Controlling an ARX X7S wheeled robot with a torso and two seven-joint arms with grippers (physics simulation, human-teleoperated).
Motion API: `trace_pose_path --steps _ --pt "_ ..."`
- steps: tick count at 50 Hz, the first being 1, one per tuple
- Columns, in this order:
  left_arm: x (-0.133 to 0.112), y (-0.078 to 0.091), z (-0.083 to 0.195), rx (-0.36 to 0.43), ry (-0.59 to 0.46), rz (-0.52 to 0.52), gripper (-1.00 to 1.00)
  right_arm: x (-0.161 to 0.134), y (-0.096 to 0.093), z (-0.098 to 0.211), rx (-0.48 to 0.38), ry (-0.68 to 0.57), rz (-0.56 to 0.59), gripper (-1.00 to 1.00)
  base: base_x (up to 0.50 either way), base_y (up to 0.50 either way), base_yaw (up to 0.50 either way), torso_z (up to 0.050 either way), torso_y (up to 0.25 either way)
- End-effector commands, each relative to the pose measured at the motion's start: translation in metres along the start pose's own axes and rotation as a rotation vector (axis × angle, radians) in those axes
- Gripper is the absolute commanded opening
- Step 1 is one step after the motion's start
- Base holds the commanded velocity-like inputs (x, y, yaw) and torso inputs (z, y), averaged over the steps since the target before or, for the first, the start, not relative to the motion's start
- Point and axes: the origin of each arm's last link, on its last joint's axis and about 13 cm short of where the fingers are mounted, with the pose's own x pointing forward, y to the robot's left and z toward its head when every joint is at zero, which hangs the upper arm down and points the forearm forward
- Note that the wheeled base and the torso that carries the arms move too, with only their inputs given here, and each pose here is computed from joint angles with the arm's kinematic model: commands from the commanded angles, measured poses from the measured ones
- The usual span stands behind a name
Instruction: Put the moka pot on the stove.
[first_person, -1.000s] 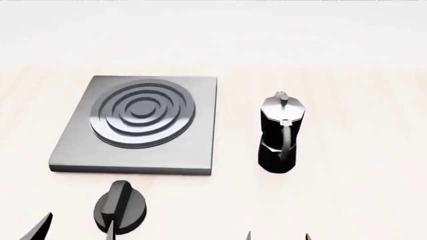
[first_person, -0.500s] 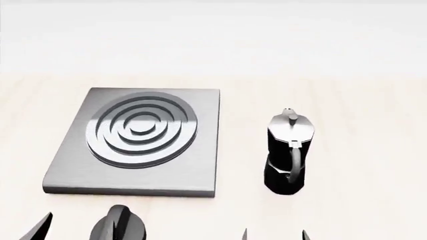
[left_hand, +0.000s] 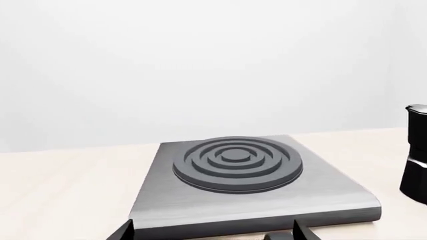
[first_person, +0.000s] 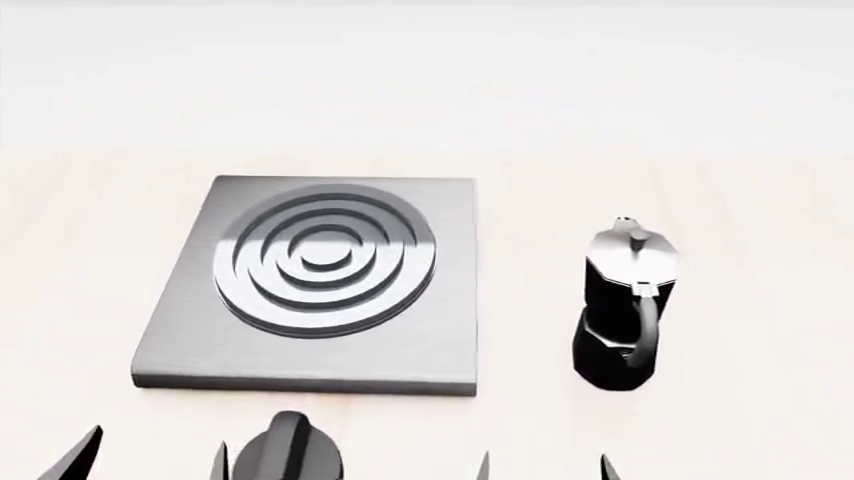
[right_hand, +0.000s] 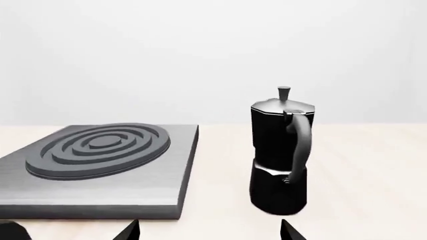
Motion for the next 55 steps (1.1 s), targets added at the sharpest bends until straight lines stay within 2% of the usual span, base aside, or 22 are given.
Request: trace_pose_path --steps 1,55 --pt "0.0000 0.0001 0.0000 0.001 -0.001 0.000 1.00 -0.0005 0.0004 0.0010 0.002 -0.005 -0.001 1.00 0.00 0.13 0.00 0.000 0.000" --pt "-0.0003 0.0002 -0.0009 0.007 0.001 -0.006 1.00 -0.0008 0.0012 0.0012 0.008 -0.008 -0.003 1.00 0.00 0.13 0.00 0.000 0.000"
